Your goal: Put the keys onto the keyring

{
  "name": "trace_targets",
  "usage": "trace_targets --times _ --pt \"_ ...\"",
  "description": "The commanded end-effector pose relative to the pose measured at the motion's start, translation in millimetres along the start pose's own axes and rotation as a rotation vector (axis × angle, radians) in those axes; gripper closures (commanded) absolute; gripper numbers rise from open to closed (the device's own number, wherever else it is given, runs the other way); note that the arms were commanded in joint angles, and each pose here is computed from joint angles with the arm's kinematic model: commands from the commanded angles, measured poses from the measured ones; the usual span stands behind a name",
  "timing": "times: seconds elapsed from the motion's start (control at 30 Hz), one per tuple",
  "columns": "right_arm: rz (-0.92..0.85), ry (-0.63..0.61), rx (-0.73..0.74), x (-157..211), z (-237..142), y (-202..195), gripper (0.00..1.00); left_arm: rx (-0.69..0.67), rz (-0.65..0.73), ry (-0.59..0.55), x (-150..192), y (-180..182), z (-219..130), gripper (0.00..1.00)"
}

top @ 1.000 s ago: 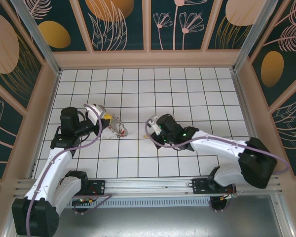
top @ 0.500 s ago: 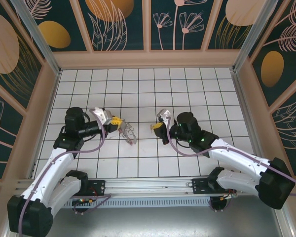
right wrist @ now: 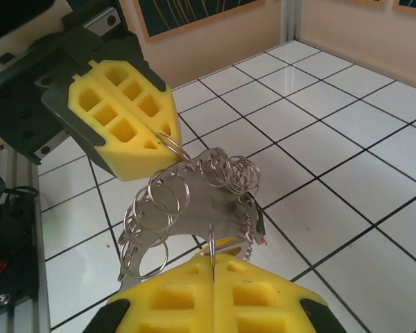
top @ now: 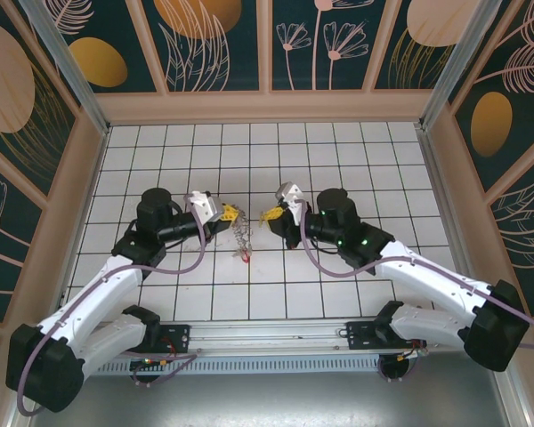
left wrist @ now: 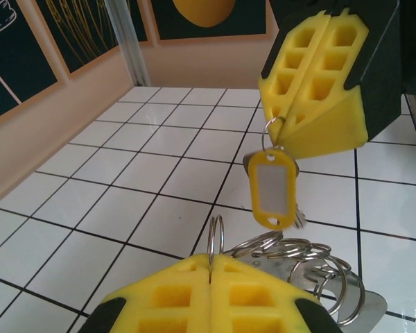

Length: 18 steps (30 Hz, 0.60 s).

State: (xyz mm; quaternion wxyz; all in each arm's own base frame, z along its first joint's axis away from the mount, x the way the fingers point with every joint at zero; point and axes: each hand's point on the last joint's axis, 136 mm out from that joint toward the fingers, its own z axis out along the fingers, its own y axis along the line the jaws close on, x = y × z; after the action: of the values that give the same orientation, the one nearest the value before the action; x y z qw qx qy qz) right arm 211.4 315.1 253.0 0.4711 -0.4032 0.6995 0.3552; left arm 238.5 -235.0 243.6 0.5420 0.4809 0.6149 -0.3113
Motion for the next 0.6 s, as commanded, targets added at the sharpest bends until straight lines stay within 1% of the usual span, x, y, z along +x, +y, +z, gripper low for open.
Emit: trace_targets --times 0.0,0.13,0.33,0.57 --pt "-0.068 -0.01 0.038 -15.1 1.1 -4.3 1.0 -0.048 0.085 -0.069 -33.5 11.2 4.2 1.0" --pt "-0.105 0.028 0.067 -12.4 4.7 -9.8 1.0 -0.049 0.06 -0.038 -30.4 9.5 15.7 1.0" --pt "-0.131 0.021 0.07 -18.6 7.3 -8.6 1.0 -0.04 0.028 -0.032 -30.1 4.4 29.1 1.0" --pt "-0.147 0.045 0.054 -13.6 14.1 -5.8 1.0 -0.059 -0.031 -0.028 -33.6 10.5 34.3 1.0"
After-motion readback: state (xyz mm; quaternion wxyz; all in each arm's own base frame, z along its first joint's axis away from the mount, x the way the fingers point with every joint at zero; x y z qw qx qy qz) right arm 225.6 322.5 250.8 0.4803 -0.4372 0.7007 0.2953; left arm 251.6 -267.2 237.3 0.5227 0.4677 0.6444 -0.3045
